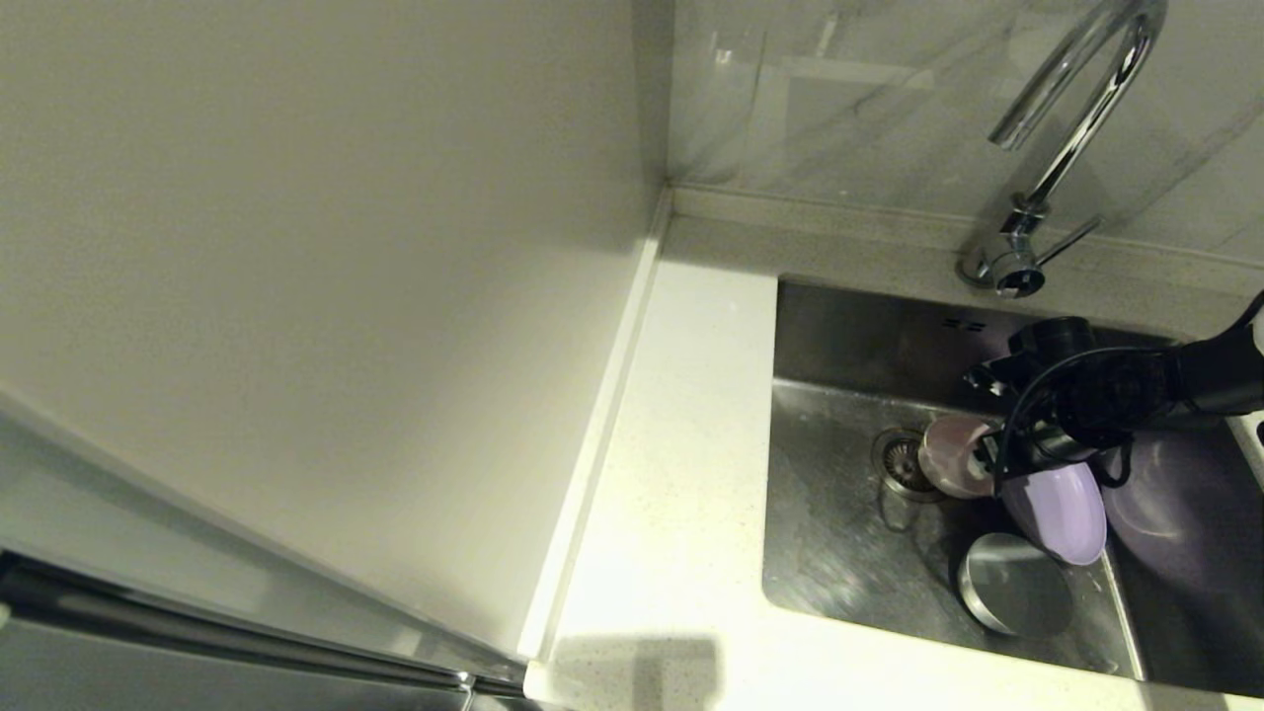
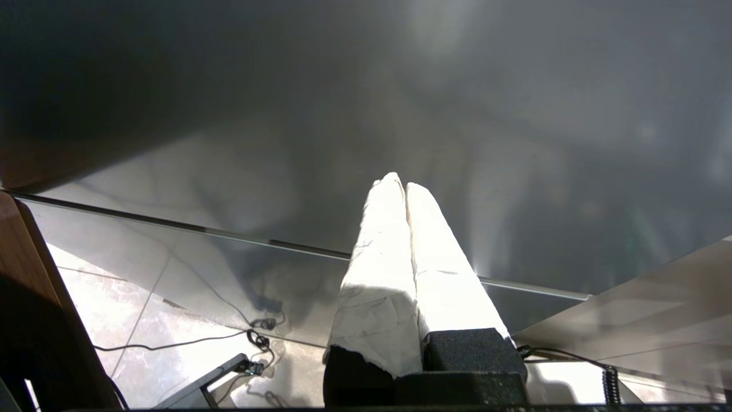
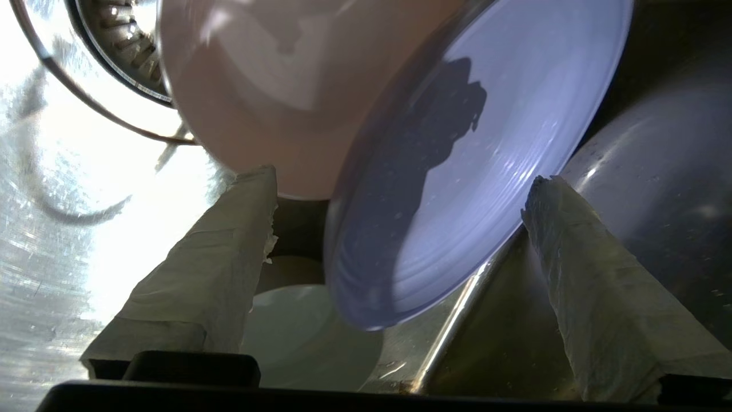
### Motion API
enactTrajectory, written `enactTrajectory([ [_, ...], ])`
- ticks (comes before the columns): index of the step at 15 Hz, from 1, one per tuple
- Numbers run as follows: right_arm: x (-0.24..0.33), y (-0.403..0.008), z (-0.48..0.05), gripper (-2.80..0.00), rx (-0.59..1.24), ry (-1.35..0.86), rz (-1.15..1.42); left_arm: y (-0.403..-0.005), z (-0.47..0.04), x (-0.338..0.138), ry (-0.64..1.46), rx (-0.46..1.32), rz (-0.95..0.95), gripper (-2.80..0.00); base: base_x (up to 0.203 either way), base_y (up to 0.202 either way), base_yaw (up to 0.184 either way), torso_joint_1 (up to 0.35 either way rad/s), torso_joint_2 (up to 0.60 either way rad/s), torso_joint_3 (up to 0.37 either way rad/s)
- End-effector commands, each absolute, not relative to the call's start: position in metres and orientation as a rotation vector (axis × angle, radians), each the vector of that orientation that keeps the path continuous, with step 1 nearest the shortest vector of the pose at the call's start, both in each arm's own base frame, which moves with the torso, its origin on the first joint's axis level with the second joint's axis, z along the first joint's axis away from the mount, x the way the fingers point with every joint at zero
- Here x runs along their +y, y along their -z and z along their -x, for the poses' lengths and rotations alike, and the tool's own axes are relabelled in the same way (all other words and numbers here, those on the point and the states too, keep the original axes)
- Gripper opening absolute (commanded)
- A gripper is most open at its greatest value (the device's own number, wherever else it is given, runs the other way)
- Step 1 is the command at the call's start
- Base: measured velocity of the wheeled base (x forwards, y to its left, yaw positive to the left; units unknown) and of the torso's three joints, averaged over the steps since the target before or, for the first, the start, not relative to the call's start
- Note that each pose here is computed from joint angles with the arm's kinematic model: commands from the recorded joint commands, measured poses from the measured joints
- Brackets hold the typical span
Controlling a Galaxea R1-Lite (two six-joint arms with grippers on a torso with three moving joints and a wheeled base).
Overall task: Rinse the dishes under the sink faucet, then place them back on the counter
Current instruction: Put a plate back to the table from the sink
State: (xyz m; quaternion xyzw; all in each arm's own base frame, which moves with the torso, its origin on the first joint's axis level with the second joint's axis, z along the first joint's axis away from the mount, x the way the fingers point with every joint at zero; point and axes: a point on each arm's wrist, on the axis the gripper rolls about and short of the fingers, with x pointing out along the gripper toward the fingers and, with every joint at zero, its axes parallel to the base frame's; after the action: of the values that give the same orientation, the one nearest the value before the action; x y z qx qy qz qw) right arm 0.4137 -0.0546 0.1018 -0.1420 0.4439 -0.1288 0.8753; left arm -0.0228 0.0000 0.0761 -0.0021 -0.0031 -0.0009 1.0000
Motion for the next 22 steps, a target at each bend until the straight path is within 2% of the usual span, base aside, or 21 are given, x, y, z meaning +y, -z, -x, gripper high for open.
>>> enactTrajectory([
  [1,-0.054,-0.099,-0.414,0.00,0.935,0.269,0.300,-0.075,0.023,0.000,0.002,-0.003,0.005,-2.80,0.000,0.000,0.000,0.000,0.00,0.000],
  [8,-0.054,-0.086,-0.418,0.00,0.960,0.278,0.307,-0.075,0.023,0.000,0.002,-0.003,0.005,-2.80,0.000,0.000,0.000,0.000,0.00,0.000],
  [9,-0.054,-0.085,-0.420,-2.80,0.953,0.278,0.308,-0.075,0.023,0.000,0.002,-0.003,0.005,-2.80,0.000,0.000,0.000,0.000,0.00,0.000],
  [16,-0.052,-0.086,-0.425,-2.80,0.911,0.283,0.311,-0.076,0.023,0.000,0.002,-0.004,0.005,-2.80,0.000,0.000,0.000,0.000,0.00,0.000],
  [22,-0.061,-0.110,-0.421,-2.80,0.806,0.388,0.314,-0.076,0.023,0.000,0.002,-0.006,0.005,-2.80,0.000,0.000,0.000,0.000,0.00,0.000],
])
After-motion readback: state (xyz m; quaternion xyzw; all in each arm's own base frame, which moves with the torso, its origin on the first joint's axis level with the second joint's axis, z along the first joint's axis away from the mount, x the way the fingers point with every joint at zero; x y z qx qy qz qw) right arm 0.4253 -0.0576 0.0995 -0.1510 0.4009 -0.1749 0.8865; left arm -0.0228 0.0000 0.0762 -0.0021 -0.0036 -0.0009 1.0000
